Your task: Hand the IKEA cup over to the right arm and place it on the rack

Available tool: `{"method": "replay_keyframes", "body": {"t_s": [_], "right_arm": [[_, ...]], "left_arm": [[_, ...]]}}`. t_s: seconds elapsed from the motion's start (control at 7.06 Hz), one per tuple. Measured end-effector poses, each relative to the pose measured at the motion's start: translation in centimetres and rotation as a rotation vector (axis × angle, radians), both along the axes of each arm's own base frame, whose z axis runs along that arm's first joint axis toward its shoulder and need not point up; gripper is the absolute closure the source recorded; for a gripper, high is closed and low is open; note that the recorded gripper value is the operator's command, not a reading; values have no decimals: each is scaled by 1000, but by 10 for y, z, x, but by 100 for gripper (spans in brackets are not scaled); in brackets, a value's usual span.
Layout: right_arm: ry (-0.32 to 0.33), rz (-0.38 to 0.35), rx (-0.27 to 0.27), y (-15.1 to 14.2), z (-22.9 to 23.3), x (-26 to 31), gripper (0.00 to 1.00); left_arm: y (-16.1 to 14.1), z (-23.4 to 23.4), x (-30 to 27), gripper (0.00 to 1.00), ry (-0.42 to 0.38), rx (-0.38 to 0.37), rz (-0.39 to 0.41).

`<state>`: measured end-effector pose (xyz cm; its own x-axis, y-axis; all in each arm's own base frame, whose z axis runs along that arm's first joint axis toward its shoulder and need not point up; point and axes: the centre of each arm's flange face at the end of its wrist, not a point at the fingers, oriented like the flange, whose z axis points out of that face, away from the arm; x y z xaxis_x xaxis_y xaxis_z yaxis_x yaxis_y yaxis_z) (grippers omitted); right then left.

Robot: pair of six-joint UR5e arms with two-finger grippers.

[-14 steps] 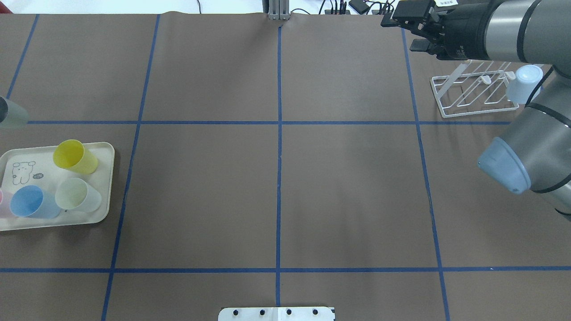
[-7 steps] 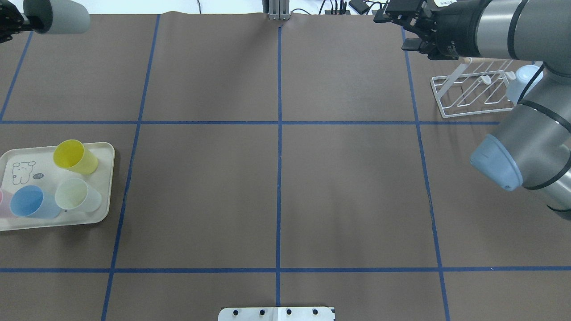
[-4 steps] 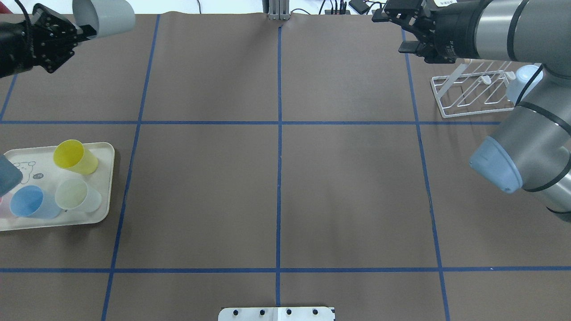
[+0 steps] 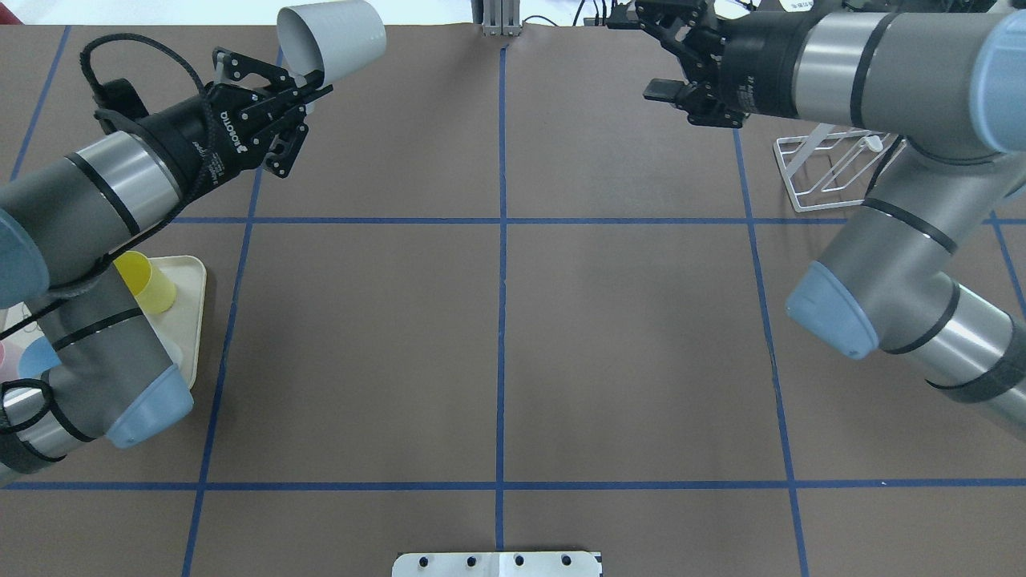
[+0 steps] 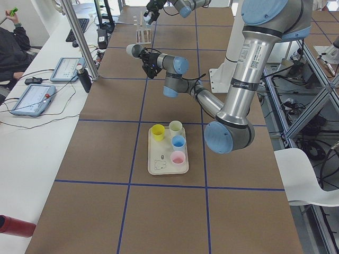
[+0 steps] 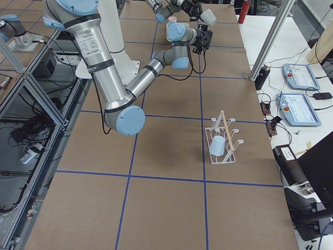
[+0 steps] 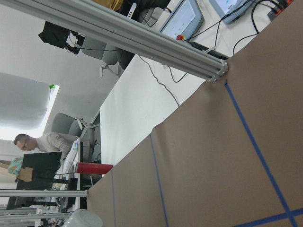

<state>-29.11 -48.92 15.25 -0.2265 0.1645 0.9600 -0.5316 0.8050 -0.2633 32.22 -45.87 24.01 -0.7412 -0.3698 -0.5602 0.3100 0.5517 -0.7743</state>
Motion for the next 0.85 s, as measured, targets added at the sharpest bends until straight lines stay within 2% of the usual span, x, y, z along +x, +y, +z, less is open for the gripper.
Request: {"method": "replay_keyframes", "body": {"t_s": [0.14, 0.42, 0.57, 0.85], "right_arm": [[-48, -9, -3, 1, -22, -17, 0], [-123, 21, 11, 23, -56, -64, 0], [-152, 28, 18, 31, -66, -82, 0], [-206, 37, 43, 31, -66, -104, 0]], "left_arm": [[2, 0, 4, 100, 91, 4, -1], [-1, 20, 3, 100, 275, 29, -10], [-4, 29, 7, 100, 332, 47, -7], [-5, 26, 21, 100, 376, 65, 10]]}}
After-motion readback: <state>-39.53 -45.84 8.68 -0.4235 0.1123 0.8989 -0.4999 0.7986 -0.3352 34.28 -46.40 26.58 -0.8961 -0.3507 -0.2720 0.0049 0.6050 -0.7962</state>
